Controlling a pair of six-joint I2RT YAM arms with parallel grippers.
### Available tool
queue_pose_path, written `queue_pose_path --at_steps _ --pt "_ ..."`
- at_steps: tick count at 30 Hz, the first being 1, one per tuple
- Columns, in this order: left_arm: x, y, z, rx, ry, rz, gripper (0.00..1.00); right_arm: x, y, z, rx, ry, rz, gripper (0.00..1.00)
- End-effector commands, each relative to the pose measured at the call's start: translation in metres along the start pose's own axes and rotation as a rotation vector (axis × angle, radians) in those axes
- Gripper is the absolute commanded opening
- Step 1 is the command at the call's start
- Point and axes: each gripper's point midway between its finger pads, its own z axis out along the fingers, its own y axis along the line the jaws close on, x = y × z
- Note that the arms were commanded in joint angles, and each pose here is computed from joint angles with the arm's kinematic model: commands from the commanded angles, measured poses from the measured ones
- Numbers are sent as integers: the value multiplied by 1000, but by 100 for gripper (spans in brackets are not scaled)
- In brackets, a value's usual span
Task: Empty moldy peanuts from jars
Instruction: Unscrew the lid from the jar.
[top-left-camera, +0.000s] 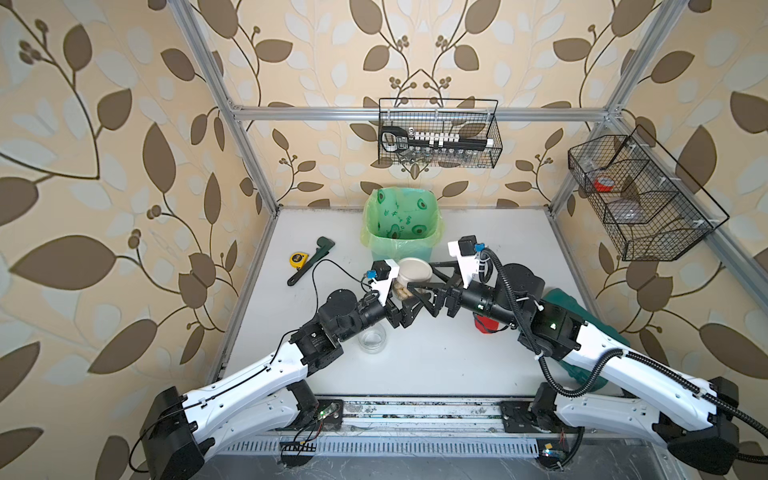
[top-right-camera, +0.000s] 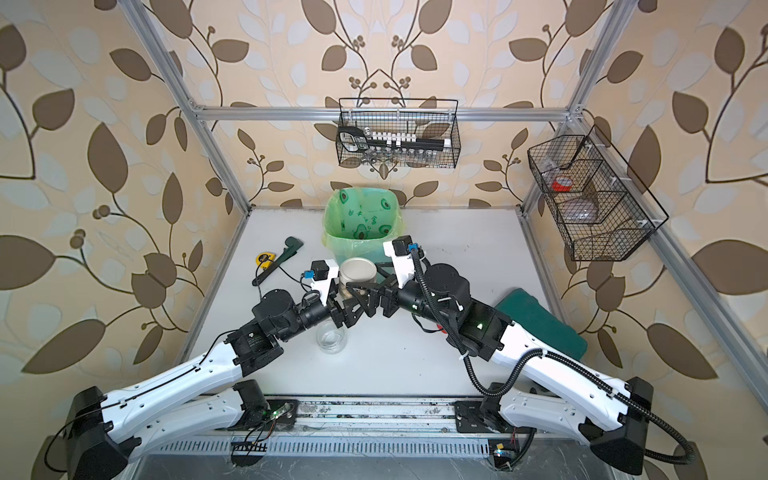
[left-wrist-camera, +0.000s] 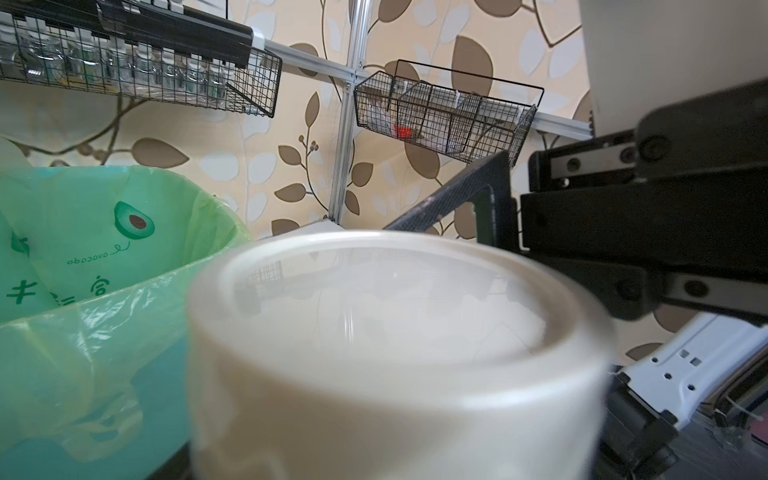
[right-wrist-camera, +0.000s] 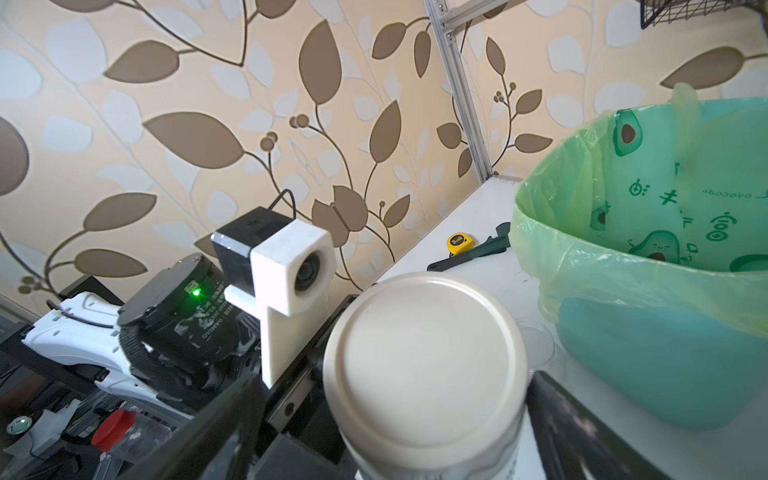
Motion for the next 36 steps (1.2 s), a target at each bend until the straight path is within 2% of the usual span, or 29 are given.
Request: queue_pose_path --at_steps 1,5,9,12,20,28,36 --pt "-45 -32 -2 142 -97 20 0 -2 24 5 -117 19 11 98" --pt "-41 -40 3 191 -55 8 0 -1 25 5 -123 21 7 97" --pt "-37 -42 4 211 -39 -10 0 -1 21 3 -95 15 -4 88" --pt "-37 -43 3 213 -41 -12 0 -1 14 2 -54 12 -11 85" --pt "-30 -35 4 170 -26 -2 0 -2 7 1 23 15 -34 96" --pt "-25 -27 6 132 -17 5 0 -4 -9 0 167 0 -49 98" --pt "-27 -25 3 120 -38 7 0 -10 -11 -8 182 -41 -31 98"
